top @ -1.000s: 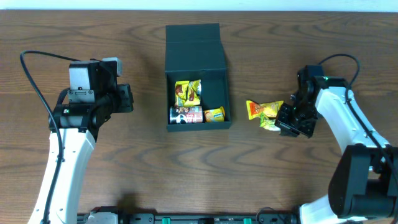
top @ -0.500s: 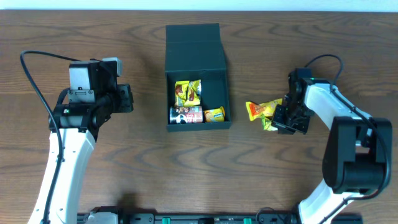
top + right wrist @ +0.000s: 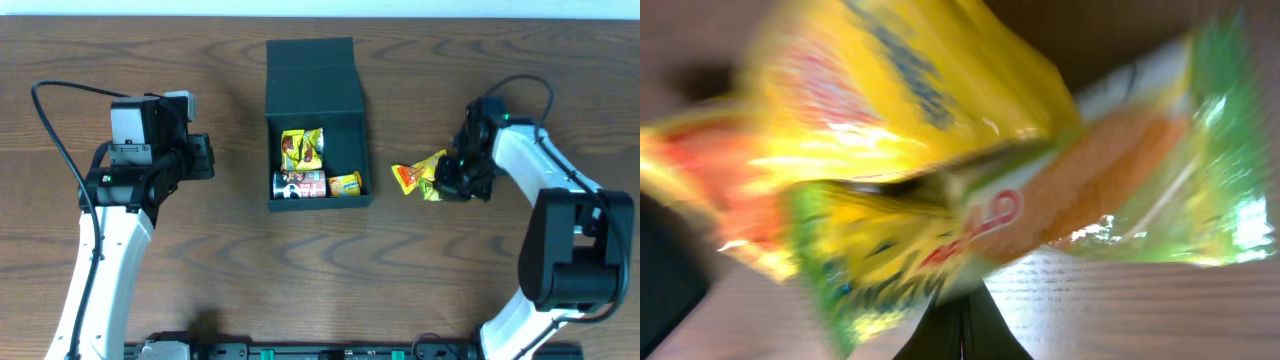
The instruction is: Pack container
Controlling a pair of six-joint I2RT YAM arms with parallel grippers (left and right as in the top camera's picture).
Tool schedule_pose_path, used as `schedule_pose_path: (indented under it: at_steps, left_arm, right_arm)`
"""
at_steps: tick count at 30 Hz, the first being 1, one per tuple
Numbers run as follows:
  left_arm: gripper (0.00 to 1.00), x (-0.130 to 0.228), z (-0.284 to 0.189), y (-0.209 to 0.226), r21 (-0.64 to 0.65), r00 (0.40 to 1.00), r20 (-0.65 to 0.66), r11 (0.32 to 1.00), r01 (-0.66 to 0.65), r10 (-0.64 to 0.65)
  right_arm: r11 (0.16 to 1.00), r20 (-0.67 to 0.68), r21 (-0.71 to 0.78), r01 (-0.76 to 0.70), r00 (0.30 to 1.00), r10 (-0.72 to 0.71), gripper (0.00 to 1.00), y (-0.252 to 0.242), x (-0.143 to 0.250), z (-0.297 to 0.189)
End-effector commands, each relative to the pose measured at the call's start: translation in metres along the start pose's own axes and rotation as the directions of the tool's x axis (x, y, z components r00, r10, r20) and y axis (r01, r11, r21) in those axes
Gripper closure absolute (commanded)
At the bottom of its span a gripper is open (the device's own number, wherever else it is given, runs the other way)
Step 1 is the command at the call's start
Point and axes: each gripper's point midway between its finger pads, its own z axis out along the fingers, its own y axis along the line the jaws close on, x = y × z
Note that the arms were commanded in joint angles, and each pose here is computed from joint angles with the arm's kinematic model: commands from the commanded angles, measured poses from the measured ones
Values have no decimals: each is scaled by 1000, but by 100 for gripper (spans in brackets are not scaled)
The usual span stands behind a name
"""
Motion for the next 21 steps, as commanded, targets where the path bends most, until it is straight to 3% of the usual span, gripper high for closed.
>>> schedule_pose_path:
  at_steps: [1,3,5,6,7,12,21]
  left_arm:
    - [94,-2,-2,1,-5,1000,7,1000,-19,19]
    - [94,-2,-2,1,-5,1000,7,1000,-19,19]
    - [94,-2,-2,1,-5,1000,7,1000,-19,19]
    - [94,-2,-2,1,-6,1000,7,1000,-19,19]
    - [94,-2,-2,1,-5,1000,6,1000,-19,19]
    - [93,-2,-2,1,-6,1000,7,1000,-19,19]
    - [91,-2,-1,2,-6,1000,3,1000,-19,19]
  right_arm:
    - [968,201,11,250,948,-247,98,22,-34,-63]
    - [900,266,114,420,860,-435,98,21,-45,-90]
    - [769,251,187,612,727,-639,63,22,-44,-100]
    - [733,234,196,652,695,-680,36,22,-42,-99]
    - [718,224,198,667,683,-695,28,21,-41,-98]
    - [619,156,184,764,599,-785,18,16,-30,-78]
    - [608,114,120,785,597,-794,35,9,-8,-45]
